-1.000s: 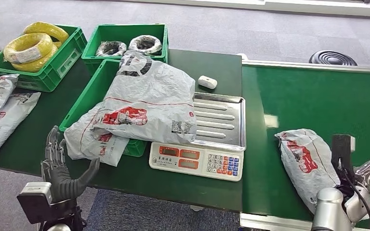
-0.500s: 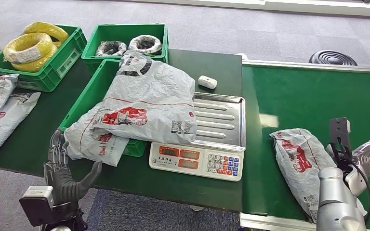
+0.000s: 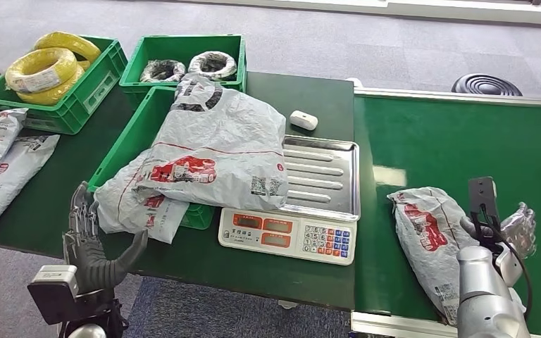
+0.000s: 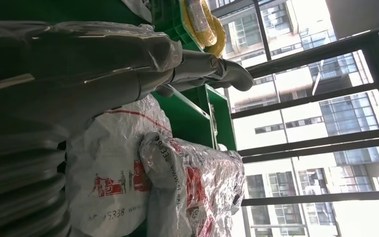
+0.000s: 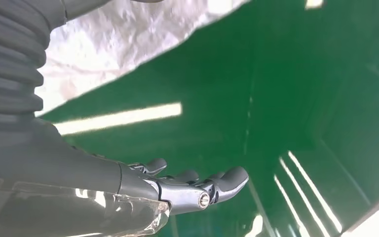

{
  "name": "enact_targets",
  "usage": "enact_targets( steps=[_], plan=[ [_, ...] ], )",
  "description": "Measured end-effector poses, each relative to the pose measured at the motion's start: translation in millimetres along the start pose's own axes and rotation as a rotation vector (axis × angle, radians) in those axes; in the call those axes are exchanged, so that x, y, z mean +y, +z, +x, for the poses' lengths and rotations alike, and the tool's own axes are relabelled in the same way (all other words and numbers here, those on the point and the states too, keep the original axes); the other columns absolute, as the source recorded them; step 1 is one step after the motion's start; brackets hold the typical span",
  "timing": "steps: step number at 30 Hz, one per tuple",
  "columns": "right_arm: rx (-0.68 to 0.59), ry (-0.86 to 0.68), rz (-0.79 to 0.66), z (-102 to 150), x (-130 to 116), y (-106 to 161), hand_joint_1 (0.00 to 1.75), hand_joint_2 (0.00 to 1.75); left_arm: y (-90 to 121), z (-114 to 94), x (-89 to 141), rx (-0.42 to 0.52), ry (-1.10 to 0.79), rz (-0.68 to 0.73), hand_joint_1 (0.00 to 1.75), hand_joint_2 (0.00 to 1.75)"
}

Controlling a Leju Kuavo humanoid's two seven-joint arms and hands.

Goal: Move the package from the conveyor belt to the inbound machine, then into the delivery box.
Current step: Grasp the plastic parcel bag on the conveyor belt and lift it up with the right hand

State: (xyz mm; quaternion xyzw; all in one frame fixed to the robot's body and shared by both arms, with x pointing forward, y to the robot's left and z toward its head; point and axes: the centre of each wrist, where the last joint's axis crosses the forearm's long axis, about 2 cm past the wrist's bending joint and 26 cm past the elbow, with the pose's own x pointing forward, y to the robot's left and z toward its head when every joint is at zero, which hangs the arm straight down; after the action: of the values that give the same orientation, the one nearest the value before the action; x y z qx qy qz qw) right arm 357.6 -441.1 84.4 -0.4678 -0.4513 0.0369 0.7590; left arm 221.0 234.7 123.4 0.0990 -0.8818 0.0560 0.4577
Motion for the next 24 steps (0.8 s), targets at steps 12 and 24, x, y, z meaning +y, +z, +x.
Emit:
enact_targets(
  steps=[12,24],
  plan=[
    [-0.052,-0.087,0.111,-3.5,40.0,55.2,0.00,1.75,4.2,3.6,0.8,0.005,-0.018,-0.006,0.00,1.75],
    [-0.289,-0.094,0.274,26.3,88.0,152.2,0.00,1.75,2.3,6.8,-2.1,0.003,-0.016,-0.028,0.00,1.75]
  ],
)
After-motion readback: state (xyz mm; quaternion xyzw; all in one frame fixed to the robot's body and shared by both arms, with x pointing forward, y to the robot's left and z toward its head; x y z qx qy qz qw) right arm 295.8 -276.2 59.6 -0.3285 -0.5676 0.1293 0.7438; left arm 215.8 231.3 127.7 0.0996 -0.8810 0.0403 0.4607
